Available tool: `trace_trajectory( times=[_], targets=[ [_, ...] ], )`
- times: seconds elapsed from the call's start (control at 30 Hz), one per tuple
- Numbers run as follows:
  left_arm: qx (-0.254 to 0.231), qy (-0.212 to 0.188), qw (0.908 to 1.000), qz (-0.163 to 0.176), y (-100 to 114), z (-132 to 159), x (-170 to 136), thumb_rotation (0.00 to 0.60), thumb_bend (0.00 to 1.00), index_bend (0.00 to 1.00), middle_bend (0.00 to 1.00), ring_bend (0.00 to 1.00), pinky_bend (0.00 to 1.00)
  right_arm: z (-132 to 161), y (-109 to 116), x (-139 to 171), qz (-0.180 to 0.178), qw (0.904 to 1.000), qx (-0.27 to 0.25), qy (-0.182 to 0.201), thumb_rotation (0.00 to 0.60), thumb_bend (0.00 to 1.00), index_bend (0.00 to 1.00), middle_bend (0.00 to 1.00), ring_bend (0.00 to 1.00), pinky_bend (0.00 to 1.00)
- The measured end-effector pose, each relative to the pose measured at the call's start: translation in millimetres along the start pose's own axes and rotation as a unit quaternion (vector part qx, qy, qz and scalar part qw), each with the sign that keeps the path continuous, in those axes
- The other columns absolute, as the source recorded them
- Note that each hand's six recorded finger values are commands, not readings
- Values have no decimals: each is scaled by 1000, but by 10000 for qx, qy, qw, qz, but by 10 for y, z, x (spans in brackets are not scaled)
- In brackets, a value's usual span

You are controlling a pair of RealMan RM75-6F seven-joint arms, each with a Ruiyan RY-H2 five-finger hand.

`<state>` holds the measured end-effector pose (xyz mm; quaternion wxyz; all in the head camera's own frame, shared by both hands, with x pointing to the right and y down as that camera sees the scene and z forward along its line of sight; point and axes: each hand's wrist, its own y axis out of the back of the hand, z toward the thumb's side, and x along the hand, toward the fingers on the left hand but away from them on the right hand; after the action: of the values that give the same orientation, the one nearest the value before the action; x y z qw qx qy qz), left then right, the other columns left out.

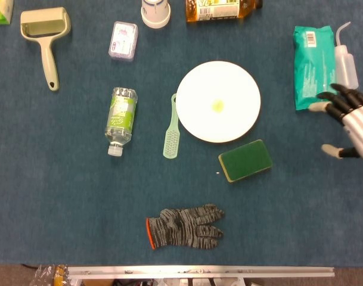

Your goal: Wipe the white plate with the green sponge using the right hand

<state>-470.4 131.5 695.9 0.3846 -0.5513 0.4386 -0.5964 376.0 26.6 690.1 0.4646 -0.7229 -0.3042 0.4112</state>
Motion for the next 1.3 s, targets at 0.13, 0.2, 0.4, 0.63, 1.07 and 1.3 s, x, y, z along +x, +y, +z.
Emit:
trace_trajectory(
  times=[0.13, 0.2, 0.4, 0.63, 1.07, 1.3],
  targets=[
    [0, -12, 10000, 0, -9, 1, -11, 600, 203, 155, 22, 28, 270, 110, -53, -80, 166, 9996, -41, 219, 600, 0, 307, 246, 114, 223],
    [-7, -13, 10000, -6, -17, 0, -10, 600, 203, 155, 22, 28, 270, 149, -87, -114, 245, 9993, -52, 289, 600, 0, 307, 246, 114, 223],
    [-28, 3, 10000, -38, -39, -13, -4, 600, 202, 155, 22, 28, 270, 270, -253, -232, 561, 9972, -120, 484, 600, 0, 307, 246, 114, 223],
    [-53, 37, 10000, -52, -53, -49, -9, 600, 202, 155, 22, 28, 270, 392, -482, -337, 908, 9934, -149, 678, 600, 0, 307, 245, 114, 223],
    [-91, 75, 9999, -70, -77, -87, -14, 600, 202, 155, 22, 29, 270, 557, -608, -412, 1097, 9892, -218, 948, 600, 0, 300, 221, 115, 223],
    [-105, 86, 9999, -90, -94, -100, -16, 600, 202, 155, 22, 28, 270, 574, -667, -399, 1264, 9872, -174, 956, 600, 0, 270, 207, 114, 223]
  ],
)
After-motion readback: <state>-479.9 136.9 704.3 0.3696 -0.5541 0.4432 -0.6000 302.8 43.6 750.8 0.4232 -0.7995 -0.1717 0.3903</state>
